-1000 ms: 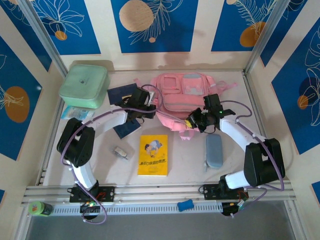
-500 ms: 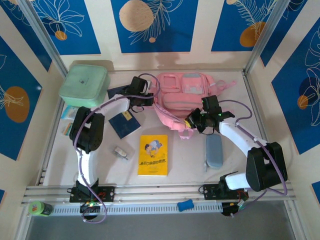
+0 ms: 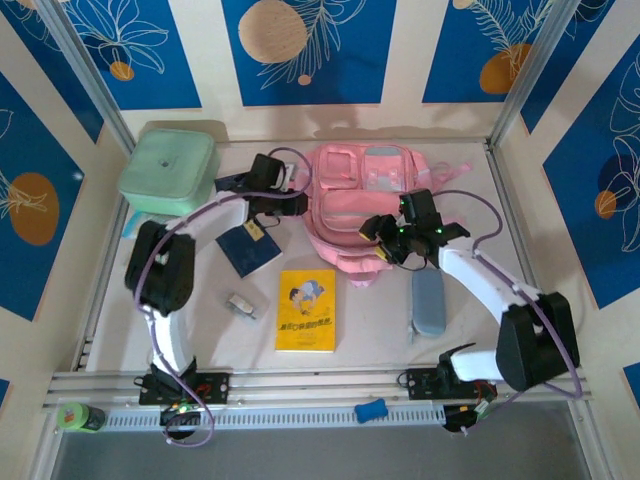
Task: Pack the student bag
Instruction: Unzip the student bag at the center of the table, then pick up the book from the bottom-center of the table.
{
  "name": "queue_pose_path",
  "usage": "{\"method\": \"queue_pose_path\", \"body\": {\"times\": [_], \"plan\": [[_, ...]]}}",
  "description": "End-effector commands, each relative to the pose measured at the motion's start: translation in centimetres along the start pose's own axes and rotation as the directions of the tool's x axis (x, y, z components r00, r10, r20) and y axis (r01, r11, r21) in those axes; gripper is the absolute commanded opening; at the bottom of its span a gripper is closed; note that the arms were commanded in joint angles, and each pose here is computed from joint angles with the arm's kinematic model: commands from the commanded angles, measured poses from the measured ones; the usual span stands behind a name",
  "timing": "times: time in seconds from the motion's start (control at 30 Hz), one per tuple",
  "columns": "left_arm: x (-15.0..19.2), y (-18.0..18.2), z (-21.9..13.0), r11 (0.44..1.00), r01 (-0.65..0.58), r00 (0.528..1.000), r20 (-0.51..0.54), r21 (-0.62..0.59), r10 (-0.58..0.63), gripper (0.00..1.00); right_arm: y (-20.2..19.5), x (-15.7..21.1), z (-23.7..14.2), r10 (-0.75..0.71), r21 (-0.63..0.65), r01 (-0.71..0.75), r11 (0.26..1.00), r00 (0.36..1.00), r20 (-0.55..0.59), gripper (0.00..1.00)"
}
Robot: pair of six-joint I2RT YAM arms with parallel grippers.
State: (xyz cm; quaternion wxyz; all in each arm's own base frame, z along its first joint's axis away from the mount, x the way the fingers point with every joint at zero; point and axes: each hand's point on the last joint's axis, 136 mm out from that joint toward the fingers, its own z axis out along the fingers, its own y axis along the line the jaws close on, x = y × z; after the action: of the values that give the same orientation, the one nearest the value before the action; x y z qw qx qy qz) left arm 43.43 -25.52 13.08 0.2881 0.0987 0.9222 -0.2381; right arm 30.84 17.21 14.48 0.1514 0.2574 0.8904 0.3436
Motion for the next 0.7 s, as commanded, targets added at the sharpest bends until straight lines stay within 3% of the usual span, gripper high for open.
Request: {"method": "queue_pose_path", "body": {"times": [0.0, 0.17, 0.33, 0.5, 0.67], "plan": [[1.2, -2.0, -4.7, 0.995, 0.045, 0.999, 0.022, 0.084, -0.047, 0.47, -0.9, 1.2, -1.5, -0.142, 0.017, 0.142, 0.99, 0.99, -0.021, 0.66], [7.6, -2.3, -8.0, 0.993, 0.092, 0.996, -0.016, 0.073, -0.092, 0.59, -0.5, 3.9, -2.3, -0.302, -0.01, 0.303, 0.953, 0.947, -0.11, 0.73], [14.0, -3.1, -9.8, 0.99, 0.134, 0.99, -0.047, 0.054, -0.131, 0.65, -0.9, 8.1, -2.2, -0.42, -0.038, 0.422, 0.906, 0.882, -0.214, 0.73], [18.8, -2.5, -10.3, 0.988, 0.156, 0.982, -0.109, -0.001, -0.155, 0.69, -2.6, 11.5, -1.1, -0.42, 0.01, 0.441, 0.897, 0.861, -0.287, 0.73], [21.5, -1.5, -9.2, 0.975, 0.219, 0.969, -0.116, -0.02, -0.22, 0.7, -3.9, 14.9, 1.0, -0.403, 0.021, 0.436, 0.9, 0.848, -0.344, 0.73]]}}
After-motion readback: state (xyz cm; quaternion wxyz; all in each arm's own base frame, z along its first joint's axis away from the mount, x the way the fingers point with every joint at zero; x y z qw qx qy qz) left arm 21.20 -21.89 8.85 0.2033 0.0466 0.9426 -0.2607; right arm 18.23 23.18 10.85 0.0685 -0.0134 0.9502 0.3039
